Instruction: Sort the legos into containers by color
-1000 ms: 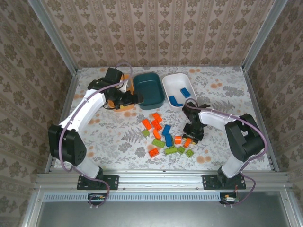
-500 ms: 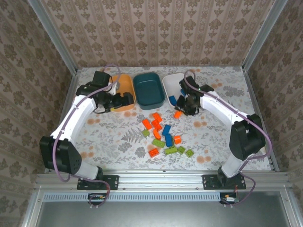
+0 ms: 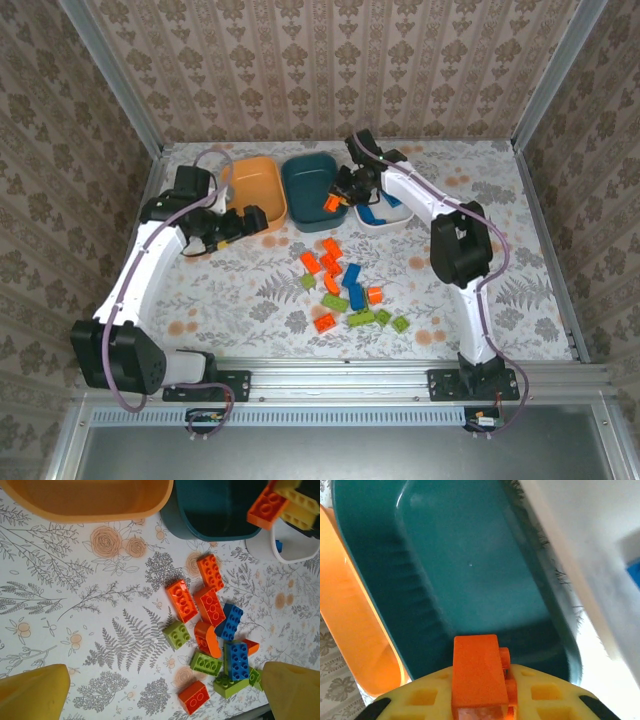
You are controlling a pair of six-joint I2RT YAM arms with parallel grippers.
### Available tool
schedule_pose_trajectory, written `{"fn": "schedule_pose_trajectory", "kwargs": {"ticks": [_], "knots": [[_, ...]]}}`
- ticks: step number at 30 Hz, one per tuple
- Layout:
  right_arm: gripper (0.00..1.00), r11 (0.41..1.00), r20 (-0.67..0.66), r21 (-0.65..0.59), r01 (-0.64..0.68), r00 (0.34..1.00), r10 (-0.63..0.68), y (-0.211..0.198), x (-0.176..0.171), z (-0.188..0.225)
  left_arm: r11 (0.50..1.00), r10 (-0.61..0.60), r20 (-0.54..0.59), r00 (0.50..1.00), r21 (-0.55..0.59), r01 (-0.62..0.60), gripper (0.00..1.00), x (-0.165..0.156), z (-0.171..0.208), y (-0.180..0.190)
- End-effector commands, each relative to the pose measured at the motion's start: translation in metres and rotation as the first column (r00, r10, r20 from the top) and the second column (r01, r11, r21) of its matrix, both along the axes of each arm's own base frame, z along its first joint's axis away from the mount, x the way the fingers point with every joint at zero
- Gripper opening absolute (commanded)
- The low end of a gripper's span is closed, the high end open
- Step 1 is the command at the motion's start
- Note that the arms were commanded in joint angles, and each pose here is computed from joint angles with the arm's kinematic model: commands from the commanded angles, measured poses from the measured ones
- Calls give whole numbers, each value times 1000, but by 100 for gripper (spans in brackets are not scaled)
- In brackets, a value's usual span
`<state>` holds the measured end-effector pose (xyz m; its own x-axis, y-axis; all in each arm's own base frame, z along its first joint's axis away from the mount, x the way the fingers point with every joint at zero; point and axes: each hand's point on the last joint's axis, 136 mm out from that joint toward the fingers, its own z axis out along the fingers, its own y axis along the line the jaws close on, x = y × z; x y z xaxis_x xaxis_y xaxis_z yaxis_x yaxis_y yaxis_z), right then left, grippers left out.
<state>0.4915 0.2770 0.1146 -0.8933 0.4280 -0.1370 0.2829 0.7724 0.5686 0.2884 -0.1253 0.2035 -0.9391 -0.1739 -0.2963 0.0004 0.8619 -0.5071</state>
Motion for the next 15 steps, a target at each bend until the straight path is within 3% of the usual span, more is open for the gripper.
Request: {"fn": "schedule_pose_trajectory", "kwargs": {"ticks": [1, 5, 9, 15], "knots": [[38, 998, 2, 43, -35, 999, 35, 18, 1, 11, 1000, -17, -28, 999, 3, 17, 100, -15, -3, 2], [51, 998, 15, 26, -51, 999, 51, 16, -3, 20, 999, -35, -35, 999, 11, 36, 100, -18, -7, -1], [54, 997, 52, -33, -74, 996, 75, -1, -21, 42, 997, -79, -44, 996, 20, 80, 100, -16, -13, -17], [55, 974, 19, -170, -149, 988, 154, -47, -92, 55, 991, -123, -70, 990, 49, 126, 100, -10, -31, -46]]}}
